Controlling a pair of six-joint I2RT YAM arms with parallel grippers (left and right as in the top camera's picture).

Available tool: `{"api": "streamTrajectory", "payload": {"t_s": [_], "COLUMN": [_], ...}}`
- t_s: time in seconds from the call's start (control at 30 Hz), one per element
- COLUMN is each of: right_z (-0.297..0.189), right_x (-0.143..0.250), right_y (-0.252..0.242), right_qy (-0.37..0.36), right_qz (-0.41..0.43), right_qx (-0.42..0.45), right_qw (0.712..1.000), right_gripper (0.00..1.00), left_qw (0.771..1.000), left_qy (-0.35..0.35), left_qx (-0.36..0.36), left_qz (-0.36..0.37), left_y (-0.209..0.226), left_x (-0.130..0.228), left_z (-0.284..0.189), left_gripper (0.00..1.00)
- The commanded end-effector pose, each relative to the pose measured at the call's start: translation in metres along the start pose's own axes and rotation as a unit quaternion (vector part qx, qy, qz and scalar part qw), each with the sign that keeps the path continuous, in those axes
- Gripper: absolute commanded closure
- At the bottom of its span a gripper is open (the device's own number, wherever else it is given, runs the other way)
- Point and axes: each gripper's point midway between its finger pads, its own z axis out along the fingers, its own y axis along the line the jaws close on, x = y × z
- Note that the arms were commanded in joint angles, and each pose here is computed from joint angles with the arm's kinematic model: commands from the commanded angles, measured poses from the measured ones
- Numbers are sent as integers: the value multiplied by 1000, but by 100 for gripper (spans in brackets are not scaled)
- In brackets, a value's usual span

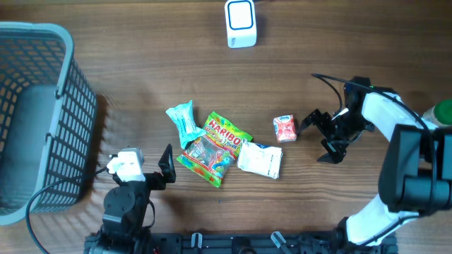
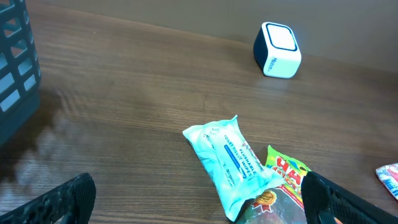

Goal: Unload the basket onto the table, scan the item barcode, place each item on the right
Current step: 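Grasp the small red candy pack with the right gripper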

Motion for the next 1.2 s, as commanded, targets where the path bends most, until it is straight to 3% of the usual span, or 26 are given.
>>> {"api": "streamTrajectory", "payload": {"t_s": [0.0, 0.07, 0.2, 0.37, 0.6, 0.93, 1.0, 1.07, 1.13, 1.17], "right_z": [-38, -57, -46, -10, -6, 20, 30, 44, 48, 47], "right_x": [13, 16, 14, 23, 10, 2, 0, -5, -8, -8], "right_y": [18, 25, 34, 39, 37, 48, 41, 30, 25, 26], "right_qy": [-51, -85, -84, -101, -148, -135, -127, -123, -127, -129], "right_qz": [-11, -12, -3, 79, 150, 134, 146, 158, 158, 157], "right_qx": [-48, -69, -85, -69, -63, -59, -42, -16, -4, -4], "right_qw": [998, 994, 993, 989, 976, 980, 980, 980, 979, 979], "right_gripper": [0, 0, 0, 0, 1, 3, 15, 49, 72, 96], "left_qw": [1000, 1000, 1000, 1000, 1000, 1000, 1000, 1000, 1000, 1000], "left_qy": [-1, -1, -1, -1, -1, -1, -1, -1, -1, -1], "left_qx": [1, 1, 1, 1, 1, 1, 1, 1, 1, 1], "left_qz": [7, 7, 7, 7, 7, 7, 7, 7, 7, 7], "left_y": [0, 0, 0, 0, 0, 0, 0, 0, 0, 0], "left_x": [0, 0, 0, 0, 0, 0, 0, 0, 0, 0], "left_z": [0, 0, 0, 0, 0, 0, 0, 0, 0, 0], "left_gripper": [0, 0, 0, 0, 0, 0, 0, 0, 0, 0]}}
